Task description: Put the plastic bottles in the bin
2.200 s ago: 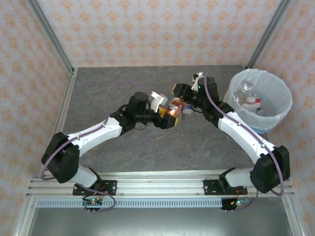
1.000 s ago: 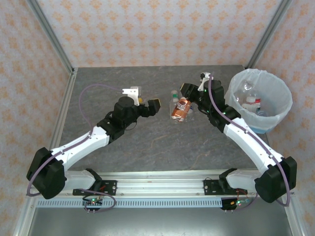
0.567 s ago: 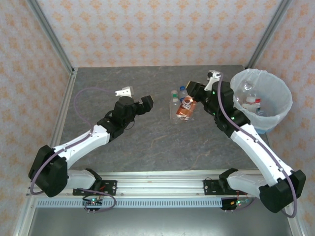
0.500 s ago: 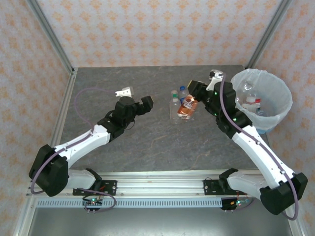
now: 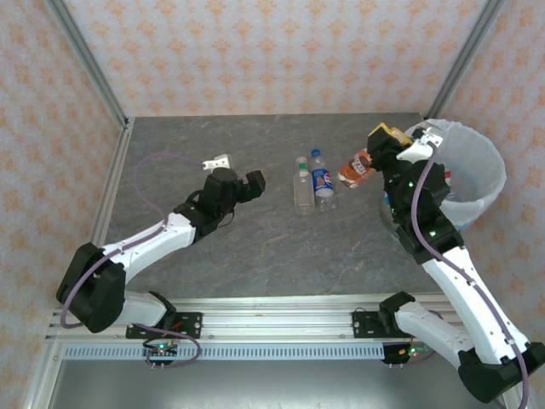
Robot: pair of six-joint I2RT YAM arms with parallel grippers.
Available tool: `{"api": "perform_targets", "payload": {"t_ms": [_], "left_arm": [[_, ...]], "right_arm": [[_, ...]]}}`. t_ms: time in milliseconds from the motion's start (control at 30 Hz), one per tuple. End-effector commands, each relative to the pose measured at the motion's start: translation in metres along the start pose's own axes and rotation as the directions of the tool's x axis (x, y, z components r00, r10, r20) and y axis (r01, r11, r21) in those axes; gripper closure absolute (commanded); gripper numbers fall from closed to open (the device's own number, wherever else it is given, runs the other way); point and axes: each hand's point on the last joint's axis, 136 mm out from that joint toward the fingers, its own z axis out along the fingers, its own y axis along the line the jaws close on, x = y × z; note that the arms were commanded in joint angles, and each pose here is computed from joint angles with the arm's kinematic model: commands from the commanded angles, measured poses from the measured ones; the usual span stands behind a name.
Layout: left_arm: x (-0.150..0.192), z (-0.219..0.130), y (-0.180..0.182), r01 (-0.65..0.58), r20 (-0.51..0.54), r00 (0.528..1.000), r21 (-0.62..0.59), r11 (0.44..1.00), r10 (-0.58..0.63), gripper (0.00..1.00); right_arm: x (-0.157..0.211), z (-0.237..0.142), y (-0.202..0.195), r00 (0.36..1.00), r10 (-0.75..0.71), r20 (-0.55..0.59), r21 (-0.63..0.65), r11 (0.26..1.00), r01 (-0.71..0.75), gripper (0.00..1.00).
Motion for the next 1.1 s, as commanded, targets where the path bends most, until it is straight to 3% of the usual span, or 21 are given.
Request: {"api": "perform_targets", "payload": {"t_ms": [0, 133, 433, 633, 1067], "left_arm": [[-0.009, 0.002, -0.004, 0.013, 0.002, 1.0, 0.001, 1.0, -0.013, 0.0], [-0.007, 0.006, -0.007, 0.014, -0.014, 1.0, 0.011, 1.0, -0.014, 0.0], [-0.007, 0.008, -0.014, 0.015, -0.048, 0.999, 0.026, 1.0, -0.014, 0.0], [-0.001, 0.011, -0.026, -0.009, -0.09, 0.996, 0.082, 0.997, 0.016, 0.0], [0.005, 0.018, -0.024, -0.021, -0.126, 0.992, 0.056, 0.998, 0.028, 0.0]], "right_arm": [[-0.036, -0.005, -0.015, 0.988, -0.107, 0.112, 0.111, 0.989, 0.095, 1.0], [-0.059, -0.006, -0.033, 0.969, -0.206, 0.137, 0.207, 0.962, 0.176, 1.0], [-0.105, -0.011, -0.062, 0.949, -0.218, 0.228, 0.306, 0.941, 0.143, 1.0], [-0.096, -0.003, -0.103, 0.958, -0.26, 0.122, 0.393, 0.899, 0.194, 1.0], [-0.085, -0.006, -0.174, 0.966, -0.255, -0.034, 0.518, 0.822, 0.236, 0.98]]}}
